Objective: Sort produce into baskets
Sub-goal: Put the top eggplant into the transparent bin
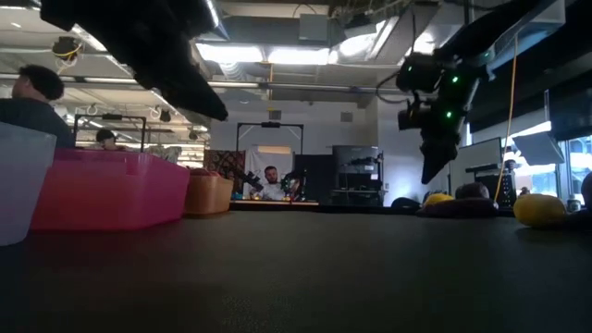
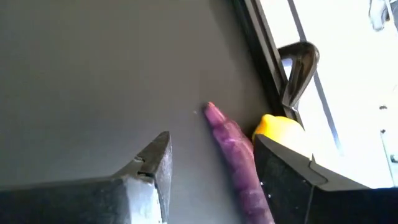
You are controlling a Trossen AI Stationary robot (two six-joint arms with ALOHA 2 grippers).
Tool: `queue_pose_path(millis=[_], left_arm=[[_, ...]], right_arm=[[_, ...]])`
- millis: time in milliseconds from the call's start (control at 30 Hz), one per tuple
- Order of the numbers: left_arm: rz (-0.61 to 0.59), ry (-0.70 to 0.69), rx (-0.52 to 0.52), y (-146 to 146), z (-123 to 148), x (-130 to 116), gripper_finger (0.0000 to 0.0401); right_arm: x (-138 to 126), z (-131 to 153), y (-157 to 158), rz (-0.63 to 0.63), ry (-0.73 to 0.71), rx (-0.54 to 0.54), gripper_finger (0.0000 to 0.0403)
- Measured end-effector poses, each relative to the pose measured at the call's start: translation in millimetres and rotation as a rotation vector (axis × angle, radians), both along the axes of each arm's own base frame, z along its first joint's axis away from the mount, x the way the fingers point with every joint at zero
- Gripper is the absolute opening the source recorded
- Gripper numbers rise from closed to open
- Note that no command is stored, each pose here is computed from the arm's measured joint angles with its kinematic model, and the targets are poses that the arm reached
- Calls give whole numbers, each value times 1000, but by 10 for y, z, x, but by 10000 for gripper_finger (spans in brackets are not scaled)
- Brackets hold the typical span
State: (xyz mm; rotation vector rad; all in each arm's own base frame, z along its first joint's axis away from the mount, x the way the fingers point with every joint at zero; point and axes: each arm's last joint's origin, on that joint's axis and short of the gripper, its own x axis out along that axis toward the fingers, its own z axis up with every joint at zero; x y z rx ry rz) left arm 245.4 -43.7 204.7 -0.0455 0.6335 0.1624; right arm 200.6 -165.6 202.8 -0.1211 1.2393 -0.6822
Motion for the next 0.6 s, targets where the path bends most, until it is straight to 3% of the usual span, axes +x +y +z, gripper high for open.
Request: queue_pose_path(millis=[333,433,600], left_arm=[[82,4,15,228,0,29,131],[94,3,13,251,0,31,131],[101,2,6,255,0,31,131]], right_arm=[[59,-156,-568,-28,109,117,179],[32,-200,-628,-45,171,180,179],[47,-298,-698,3,214,187,179]])
